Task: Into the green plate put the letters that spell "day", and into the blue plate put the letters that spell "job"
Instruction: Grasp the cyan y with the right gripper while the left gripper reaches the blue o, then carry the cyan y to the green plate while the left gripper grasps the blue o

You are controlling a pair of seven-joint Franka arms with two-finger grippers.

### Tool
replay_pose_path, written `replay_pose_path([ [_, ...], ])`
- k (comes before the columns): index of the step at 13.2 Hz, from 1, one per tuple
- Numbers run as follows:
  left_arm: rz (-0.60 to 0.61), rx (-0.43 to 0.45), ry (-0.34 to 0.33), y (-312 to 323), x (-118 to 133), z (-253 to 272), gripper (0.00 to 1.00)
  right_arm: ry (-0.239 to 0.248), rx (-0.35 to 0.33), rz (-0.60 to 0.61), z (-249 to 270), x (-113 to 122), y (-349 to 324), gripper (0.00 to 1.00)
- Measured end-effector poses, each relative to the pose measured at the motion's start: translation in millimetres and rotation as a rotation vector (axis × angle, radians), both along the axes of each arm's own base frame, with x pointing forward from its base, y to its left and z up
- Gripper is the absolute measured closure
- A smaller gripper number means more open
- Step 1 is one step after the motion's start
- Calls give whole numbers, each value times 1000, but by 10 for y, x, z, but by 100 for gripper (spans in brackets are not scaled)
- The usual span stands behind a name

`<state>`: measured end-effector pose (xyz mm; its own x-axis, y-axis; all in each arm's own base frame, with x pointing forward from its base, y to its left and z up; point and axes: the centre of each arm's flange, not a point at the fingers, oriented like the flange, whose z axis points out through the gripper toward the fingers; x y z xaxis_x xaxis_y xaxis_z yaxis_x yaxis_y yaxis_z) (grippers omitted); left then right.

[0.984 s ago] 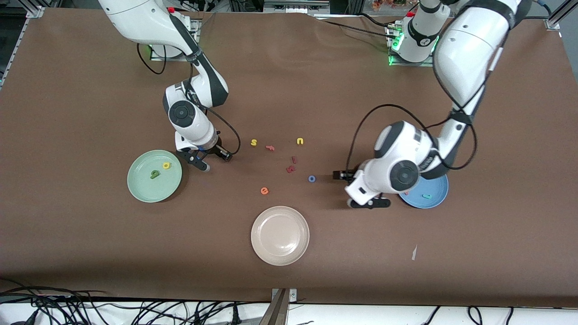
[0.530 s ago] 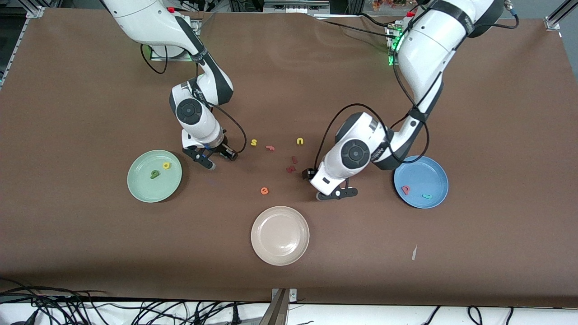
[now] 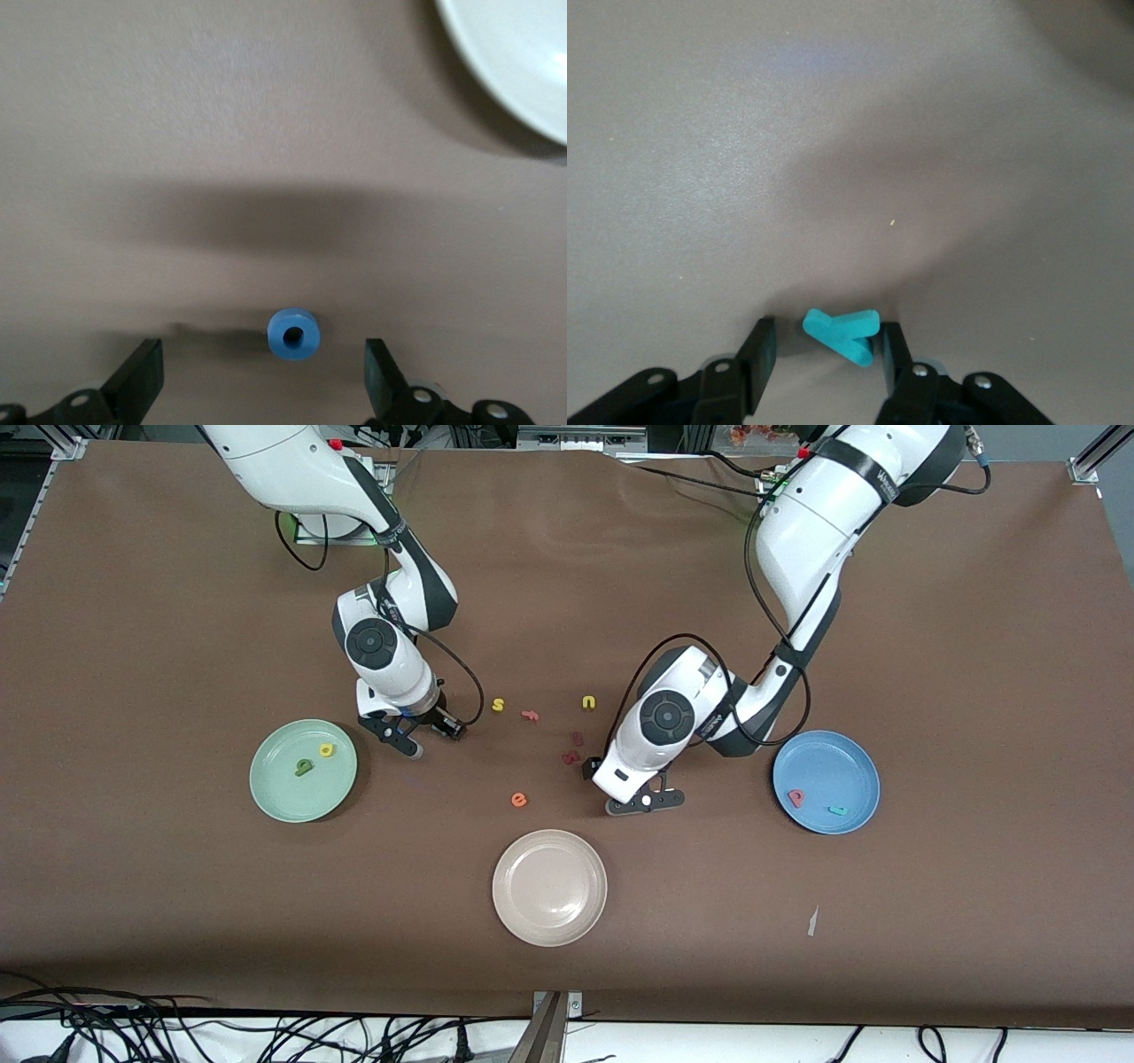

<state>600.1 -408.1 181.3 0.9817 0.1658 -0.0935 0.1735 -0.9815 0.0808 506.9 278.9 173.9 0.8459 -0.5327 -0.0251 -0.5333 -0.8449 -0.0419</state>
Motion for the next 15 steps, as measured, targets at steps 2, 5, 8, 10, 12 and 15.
replay_pose_path([
  [2,-4,5,4,-16,-25,-75,0,0,-3,3,-3,-5,-3,45],
  [5,-7,8,5,-29,-38,-94,0,0,-3,5,-4,-6,-3,45],
  [8,-16,13,7,-76,-81,-129,3,-1,-5,6,-2,-4,-7,48],
  [10,-20,25,3,-80,-91,-159,11,-7,-7,13,14,2,-6,61],
  [12,-26,40,-6,-95,-100,-165,18,-10,-7,17,26,3,-2,62],
  [15,-29,45,-17,-118,-91,-144,23,-10,-8,18,25,4,-4,63],
])
